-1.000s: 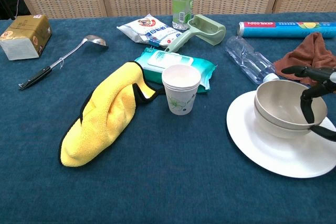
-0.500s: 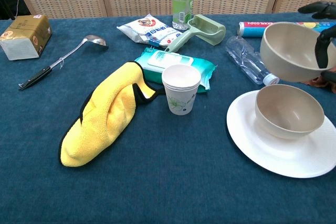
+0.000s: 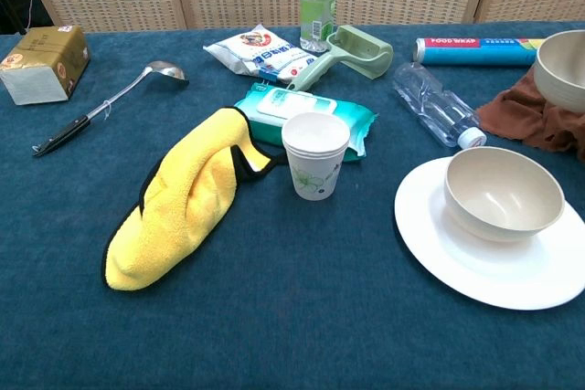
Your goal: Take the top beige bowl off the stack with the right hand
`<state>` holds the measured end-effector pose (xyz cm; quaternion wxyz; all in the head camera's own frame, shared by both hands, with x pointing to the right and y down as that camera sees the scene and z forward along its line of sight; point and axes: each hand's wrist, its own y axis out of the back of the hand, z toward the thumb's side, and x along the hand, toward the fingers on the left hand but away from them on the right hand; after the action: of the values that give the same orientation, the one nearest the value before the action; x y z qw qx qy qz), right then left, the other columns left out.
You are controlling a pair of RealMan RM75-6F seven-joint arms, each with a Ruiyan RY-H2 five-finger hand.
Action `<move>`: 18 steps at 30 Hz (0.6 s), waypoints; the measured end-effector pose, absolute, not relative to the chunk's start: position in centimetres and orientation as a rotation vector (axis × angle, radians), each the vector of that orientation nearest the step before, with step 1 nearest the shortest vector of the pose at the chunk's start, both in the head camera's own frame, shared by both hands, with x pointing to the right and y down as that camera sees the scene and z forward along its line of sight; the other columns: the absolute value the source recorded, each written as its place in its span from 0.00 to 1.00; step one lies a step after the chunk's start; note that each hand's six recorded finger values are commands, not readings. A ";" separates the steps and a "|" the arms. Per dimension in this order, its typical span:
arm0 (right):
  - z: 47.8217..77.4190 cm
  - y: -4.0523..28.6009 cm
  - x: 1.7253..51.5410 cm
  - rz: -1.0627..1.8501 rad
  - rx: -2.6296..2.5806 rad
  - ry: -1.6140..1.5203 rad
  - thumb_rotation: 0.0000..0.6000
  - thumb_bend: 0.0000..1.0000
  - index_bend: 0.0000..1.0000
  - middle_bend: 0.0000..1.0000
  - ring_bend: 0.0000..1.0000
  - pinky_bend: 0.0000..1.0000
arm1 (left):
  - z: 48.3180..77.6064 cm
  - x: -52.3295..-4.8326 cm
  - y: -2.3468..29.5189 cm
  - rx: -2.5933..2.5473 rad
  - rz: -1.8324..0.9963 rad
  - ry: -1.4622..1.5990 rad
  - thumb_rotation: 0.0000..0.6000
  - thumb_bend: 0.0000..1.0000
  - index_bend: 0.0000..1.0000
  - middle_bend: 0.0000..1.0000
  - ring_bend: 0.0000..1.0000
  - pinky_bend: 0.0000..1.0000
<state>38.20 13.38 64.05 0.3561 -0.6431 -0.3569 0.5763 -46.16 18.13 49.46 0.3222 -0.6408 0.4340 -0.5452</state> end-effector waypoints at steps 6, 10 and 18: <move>65.1 15.3 40.5 1.570 -1.651 -0.906 1.00 0.57 0.69 0.00 0.00 0.00 | 49.4 -46.4 18.0 -1.683 -1.434 1.153 1.00 0.25 0.00 0.00 0.00 0.00; 64.7 17.5 41.6 1.587 -1.681 -0.879 1.00 0.56 0.69 0.00 0.00 0.00 | 49.3 -46.5 18.1 -1.688 -1.431 1.153 1.00 0.25 0.00 0.00 0.00 0.00; 64.8 19.8 42.5 1.588 -1.747 -0.845 1.00 0.46 0.69 0.00 0.00 0.00 | 49.5 -46.3 18.1 -1.693 -1.434 1.139 1.00 0.25 0.00 0.00 0.00 0.00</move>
<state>42.53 19.78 64.83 0.3117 -0.6620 -0.3201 0.6018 -46.26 18.13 49.45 0.3182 -0.6436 0.4330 -0.5450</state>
